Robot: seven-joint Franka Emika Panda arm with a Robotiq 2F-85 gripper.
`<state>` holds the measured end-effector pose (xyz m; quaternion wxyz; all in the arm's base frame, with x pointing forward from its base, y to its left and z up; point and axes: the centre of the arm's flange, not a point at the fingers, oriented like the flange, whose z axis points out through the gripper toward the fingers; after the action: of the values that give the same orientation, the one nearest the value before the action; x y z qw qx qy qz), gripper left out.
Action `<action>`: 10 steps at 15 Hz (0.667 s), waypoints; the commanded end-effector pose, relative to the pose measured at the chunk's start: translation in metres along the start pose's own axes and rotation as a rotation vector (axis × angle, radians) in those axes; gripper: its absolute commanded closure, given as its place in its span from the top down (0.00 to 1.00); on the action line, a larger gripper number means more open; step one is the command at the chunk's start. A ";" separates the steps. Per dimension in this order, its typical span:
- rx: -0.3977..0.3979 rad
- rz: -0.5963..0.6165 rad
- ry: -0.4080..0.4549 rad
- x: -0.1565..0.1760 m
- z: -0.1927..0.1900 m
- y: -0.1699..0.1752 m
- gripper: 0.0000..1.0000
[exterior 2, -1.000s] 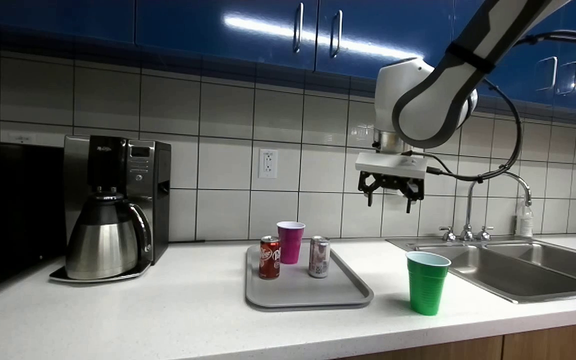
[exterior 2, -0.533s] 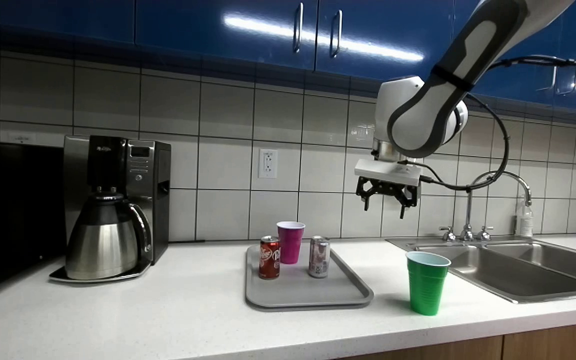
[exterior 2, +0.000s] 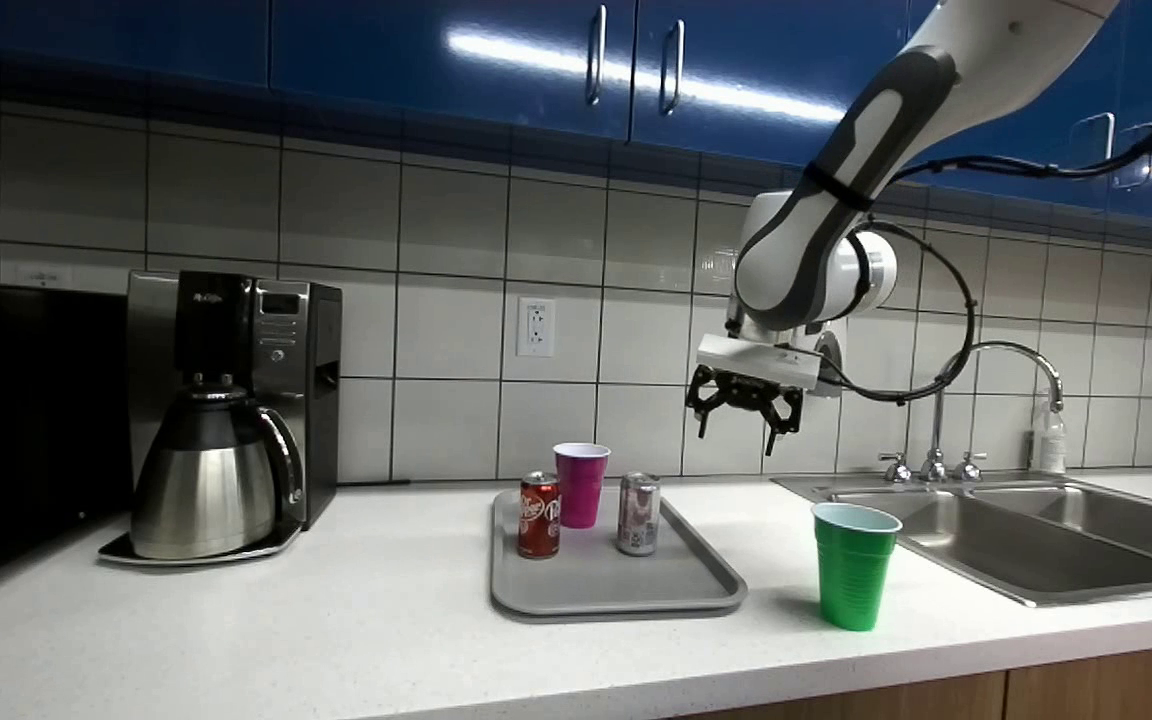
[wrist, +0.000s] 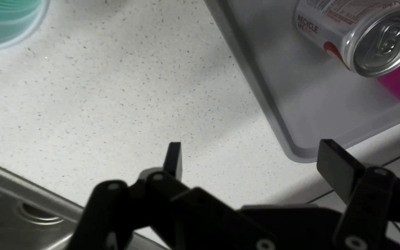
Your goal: Remove the green and purple cups from the tray
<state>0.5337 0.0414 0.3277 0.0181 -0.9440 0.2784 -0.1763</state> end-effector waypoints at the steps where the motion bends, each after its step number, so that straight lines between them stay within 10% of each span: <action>1: 0.032 -0.068 -0.019 0.018 0.003 -0.013 1.00; 10: 0.089 -0.221 -0.034 0.025 -0.004 -0.029 1.00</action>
<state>0.5566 0.0525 0.3339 0.0441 -0.9648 0.1917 -0.1743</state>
